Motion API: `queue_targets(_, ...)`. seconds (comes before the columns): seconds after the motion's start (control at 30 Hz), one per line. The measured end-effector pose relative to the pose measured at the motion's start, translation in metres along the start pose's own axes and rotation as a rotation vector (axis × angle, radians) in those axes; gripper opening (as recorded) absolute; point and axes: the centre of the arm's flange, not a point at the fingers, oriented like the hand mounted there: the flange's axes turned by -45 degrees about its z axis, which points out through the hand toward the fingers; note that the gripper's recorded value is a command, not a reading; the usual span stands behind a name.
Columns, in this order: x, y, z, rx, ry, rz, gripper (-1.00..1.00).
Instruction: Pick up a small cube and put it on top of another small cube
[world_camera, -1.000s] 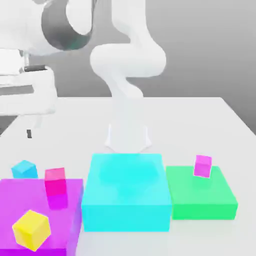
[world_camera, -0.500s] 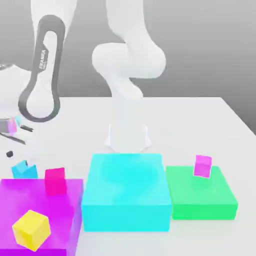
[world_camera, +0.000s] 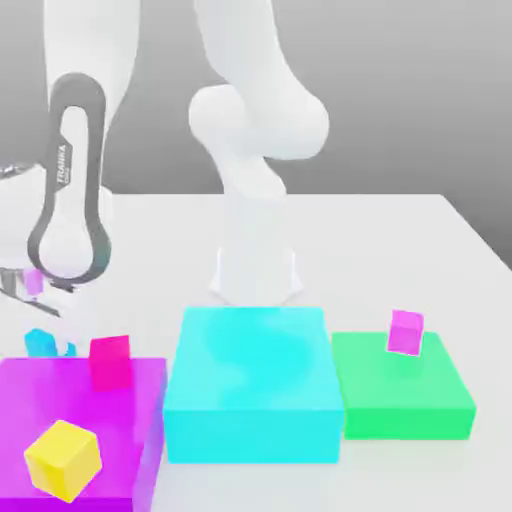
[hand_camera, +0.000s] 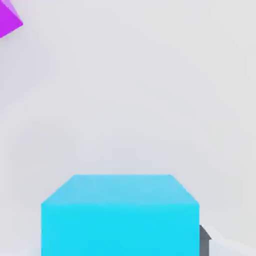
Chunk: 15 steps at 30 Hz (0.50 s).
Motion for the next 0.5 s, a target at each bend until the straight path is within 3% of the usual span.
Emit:
queue_targets(0.37, 0.01, 0.001, -0.054, -0.011, 0.01, 0.034, -1.0)
queue_targets(0.5, 0.064, -0.075, -0.083, 0.01, 0.065, -0.166, -1.0)
